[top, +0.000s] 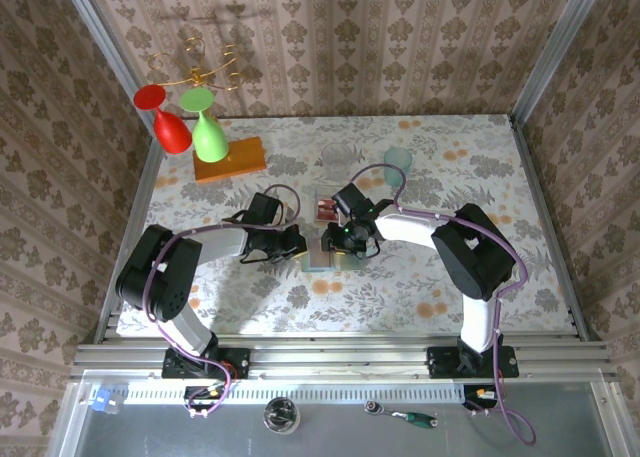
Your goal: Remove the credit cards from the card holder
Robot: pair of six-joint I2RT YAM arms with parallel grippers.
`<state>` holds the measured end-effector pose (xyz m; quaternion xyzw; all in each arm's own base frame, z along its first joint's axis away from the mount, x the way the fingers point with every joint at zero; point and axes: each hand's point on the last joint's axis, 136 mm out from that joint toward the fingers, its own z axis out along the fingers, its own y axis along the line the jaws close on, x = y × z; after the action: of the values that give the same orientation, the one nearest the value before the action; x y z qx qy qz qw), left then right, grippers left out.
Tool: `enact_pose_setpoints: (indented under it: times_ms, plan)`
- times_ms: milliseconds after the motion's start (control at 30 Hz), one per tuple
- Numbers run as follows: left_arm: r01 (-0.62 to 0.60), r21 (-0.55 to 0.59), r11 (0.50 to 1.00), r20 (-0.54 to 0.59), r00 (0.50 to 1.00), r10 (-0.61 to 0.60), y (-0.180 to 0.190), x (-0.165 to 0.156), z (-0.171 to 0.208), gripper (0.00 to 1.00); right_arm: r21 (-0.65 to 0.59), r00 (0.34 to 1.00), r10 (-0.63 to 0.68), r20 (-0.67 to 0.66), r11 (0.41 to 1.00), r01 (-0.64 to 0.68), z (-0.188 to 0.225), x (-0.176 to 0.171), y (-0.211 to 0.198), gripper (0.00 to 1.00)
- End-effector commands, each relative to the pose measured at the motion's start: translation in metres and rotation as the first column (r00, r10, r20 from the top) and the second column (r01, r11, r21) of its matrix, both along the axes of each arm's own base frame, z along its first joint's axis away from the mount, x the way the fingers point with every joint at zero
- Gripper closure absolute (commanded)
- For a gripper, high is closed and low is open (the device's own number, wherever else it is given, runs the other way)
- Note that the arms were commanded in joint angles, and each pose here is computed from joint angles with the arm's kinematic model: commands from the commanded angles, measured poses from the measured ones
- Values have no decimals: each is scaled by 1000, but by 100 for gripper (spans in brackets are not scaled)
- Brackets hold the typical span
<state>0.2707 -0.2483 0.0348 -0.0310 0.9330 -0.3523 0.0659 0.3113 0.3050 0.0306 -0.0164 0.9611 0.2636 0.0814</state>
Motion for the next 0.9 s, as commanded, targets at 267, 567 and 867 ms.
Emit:
enact_pose_setpoints:
  times_ms: [267,567,867]
  plan:
    - [39,23,999,-18,999,-39,-4,-2,-7,99,24,999,-15,30,1000,14,19,1,-3,70]
    - [41,36,998,-26,999,-40,-2,-5,-11,99,147,1000,23,0,989,-23,25,-2,20,71]
    - [39,37,999,-18,999,-38,-1,-5,-9,99,107,998,16,-67,994,-9,6,-6,17,71]
